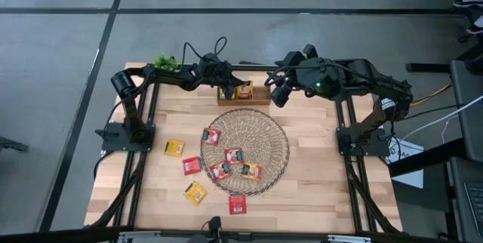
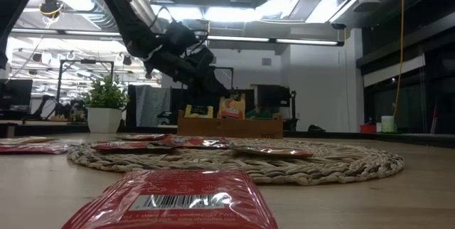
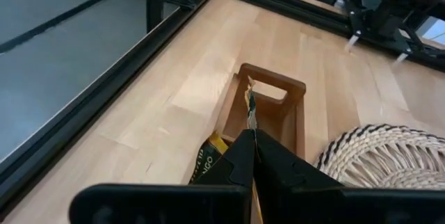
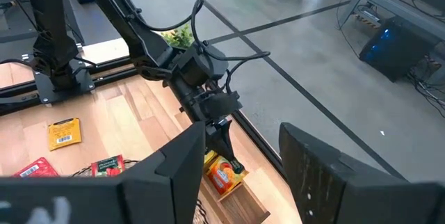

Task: Pick & Place Tea
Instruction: Put the orange tea bag into the middle of the wooden organizer

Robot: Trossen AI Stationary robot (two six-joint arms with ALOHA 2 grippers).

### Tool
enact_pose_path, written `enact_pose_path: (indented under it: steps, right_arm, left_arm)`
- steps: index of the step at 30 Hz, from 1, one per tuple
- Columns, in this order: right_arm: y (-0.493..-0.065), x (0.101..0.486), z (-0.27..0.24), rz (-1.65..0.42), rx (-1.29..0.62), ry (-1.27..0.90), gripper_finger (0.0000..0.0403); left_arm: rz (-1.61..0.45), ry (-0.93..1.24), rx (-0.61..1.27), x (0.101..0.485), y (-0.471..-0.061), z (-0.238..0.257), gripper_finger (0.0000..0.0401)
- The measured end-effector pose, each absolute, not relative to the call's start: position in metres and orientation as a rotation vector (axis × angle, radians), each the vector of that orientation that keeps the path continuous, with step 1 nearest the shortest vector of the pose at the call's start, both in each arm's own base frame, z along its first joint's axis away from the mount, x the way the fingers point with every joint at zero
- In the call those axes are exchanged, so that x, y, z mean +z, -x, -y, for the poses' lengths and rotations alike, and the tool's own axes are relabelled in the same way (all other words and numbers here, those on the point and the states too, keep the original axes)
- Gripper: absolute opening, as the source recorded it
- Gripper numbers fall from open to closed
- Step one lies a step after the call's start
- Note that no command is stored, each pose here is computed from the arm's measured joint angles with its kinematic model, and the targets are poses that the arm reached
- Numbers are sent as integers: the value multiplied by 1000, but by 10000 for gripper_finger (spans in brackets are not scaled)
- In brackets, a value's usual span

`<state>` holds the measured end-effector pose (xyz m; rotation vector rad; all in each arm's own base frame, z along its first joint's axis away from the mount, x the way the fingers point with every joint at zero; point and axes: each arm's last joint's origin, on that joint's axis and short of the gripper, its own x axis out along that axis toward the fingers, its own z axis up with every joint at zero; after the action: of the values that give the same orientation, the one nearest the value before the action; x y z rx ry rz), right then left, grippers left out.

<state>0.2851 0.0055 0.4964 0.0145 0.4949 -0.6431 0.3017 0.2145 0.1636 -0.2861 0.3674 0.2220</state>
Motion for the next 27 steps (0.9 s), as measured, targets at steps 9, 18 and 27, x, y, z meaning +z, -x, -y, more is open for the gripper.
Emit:
enact_pose_path:
  steps: [9,18,27]
  right_arm:
    - [-285,496,-6,-495,-643,-14,184]
    - [-285,496,-5,-494,-644,-17,184]
    - [-285,496,-6,-493,-645,-22,184]
  left_arm:
    - [-394,262,265,161,-299,-217,2]
    - [-422,310,253,151,-301,-216,2]
    - [-416,312,280,151,-302,-216,3]
